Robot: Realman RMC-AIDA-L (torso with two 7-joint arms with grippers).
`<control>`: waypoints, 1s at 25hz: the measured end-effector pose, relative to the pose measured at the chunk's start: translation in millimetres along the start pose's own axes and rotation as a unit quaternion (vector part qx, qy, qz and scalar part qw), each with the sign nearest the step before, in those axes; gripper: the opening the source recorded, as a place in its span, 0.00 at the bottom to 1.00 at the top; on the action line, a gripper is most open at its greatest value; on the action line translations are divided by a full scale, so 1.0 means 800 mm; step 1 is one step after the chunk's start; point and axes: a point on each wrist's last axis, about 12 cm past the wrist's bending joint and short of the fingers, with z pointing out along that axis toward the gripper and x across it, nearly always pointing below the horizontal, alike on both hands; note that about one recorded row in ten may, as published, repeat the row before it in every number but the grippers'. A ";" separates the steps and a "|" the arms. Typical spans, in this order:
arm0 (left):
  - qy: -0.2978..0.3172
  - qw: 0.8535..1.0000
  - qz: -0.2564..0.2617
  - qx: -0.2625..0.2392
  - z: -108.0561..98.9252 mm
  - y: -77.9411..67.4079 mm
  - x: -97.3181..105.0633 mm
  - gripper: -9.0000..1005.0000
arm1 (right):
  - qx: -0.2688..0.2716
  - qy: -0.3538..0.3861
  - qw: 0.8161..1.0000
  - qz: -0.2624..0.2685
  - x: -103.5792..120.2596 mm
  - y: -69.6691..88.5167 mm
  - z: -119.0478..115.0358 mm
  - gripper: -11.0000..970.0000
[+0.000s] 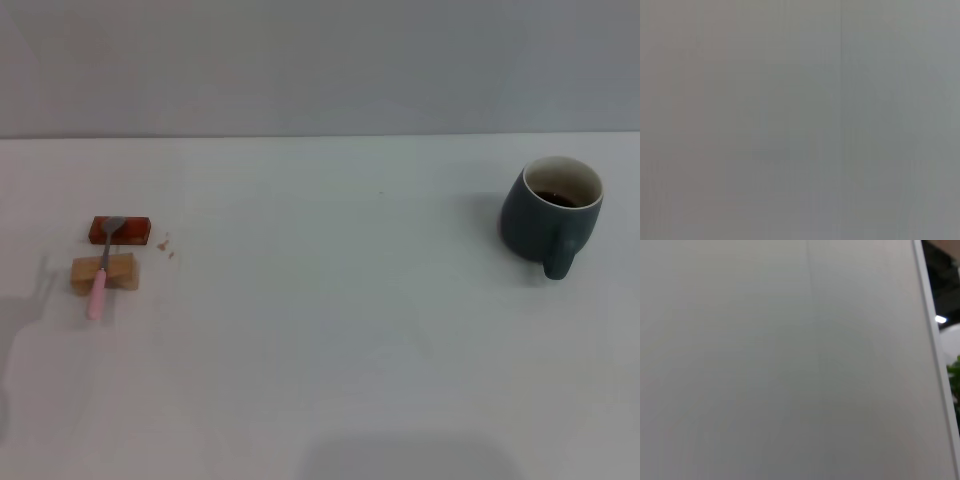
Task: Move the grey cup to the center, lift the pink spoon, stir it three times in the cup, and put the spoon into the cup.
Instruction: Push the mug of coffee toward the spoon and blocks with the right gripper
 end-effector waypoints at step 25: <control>0.000 1.000 0.001 0.004 0.006 -0.001 -0.001 0.83 | -0.140 0.212 0.967 -0.026 0.047 0.103 0.134 0.01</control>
